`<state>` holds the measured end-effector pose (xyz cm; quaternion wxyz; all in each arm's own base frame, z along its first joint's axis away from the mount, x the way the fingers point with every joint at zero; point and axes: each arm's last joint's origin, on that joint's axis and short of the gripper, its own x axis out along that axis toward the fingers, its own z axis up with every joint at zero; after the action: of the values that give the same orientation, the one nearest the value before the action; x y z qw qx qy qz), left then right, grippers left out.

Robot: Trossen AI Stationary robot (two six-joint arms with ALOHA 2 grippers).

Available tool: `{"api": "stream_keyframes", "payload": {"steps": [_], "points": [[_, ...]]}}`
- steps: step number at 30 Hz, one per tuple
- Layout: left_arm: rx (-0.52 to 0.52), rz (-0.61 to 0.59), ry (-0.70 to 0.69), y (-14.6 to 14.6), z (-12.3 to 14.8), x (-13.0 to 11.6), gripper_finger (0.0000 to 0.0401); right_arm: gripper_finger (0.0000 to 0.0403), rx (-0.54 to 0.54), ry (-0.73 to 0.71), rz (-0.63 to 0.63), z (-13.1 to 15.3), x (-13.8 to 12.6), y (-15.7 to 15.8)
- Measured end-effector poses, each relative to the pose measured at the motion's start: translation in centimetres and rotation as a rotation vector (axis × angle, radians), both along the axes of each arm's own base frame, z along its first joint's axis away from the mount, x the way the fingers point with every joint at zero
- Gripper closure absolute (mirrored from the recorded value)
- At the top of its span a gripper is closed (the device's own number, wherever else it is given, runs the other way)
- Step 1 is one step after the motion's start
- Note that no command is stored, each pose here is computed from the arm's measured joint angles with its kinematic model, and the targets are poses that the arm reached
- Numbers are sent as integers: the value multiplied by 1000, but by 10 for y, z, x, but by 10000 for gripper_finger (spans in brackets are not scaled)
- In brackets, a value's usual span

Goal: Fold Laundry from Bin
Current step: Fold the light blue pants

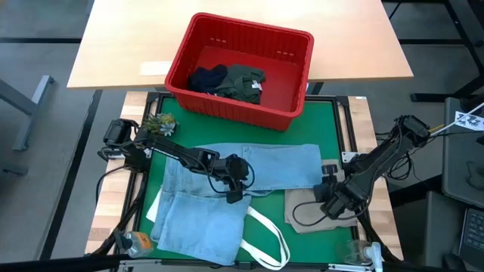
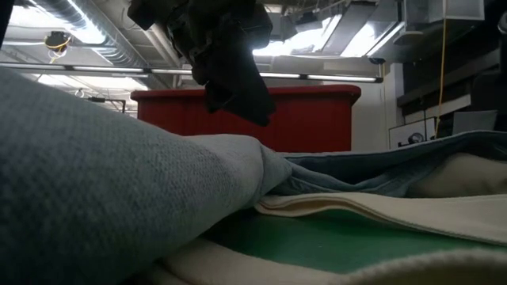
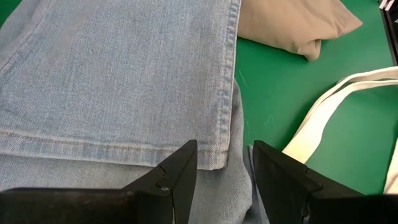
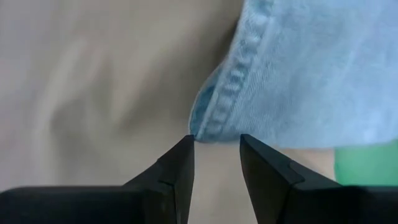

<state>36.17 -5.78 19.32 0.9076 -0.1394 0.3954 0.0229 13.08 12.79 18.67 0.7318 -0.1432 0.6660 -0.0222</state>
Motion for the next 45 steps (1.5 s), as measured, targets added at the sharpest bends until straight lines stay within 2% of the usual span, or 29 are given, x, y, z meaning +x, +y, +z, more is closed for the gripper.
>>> {"api": "stream_keyframes", "payload": {"steps": [9,18,22,28,30,35,38,41,45], "points": [[0,0,0,0,0,0,252,274,27,-32,53,-24,-2,-3],[0,0,0,0,0,0,252,277,13,-19,51,-31,-6,-7],[0,0,0,0,0,0,252,308,19,-23,48,-32,-6,-6],[0,0,0,0,0,0,252,386,25,-31,2,-31,-5,-6],[0,0,0,0,0,0,252,391,22,-25,-1,-27,-5,-5],[0,0,0,0,0,0,252,373,-19,-22,2,-10,-2,-3],[1,2,0,1,0,0,252,384,-41,-49,4,3,2,0],[0,13,0,5,0,1,252,394,-64,-110,8,16,7,3],[0,29,0,11,0,2,252,384,-119,-263,13,37,17,8]]}}
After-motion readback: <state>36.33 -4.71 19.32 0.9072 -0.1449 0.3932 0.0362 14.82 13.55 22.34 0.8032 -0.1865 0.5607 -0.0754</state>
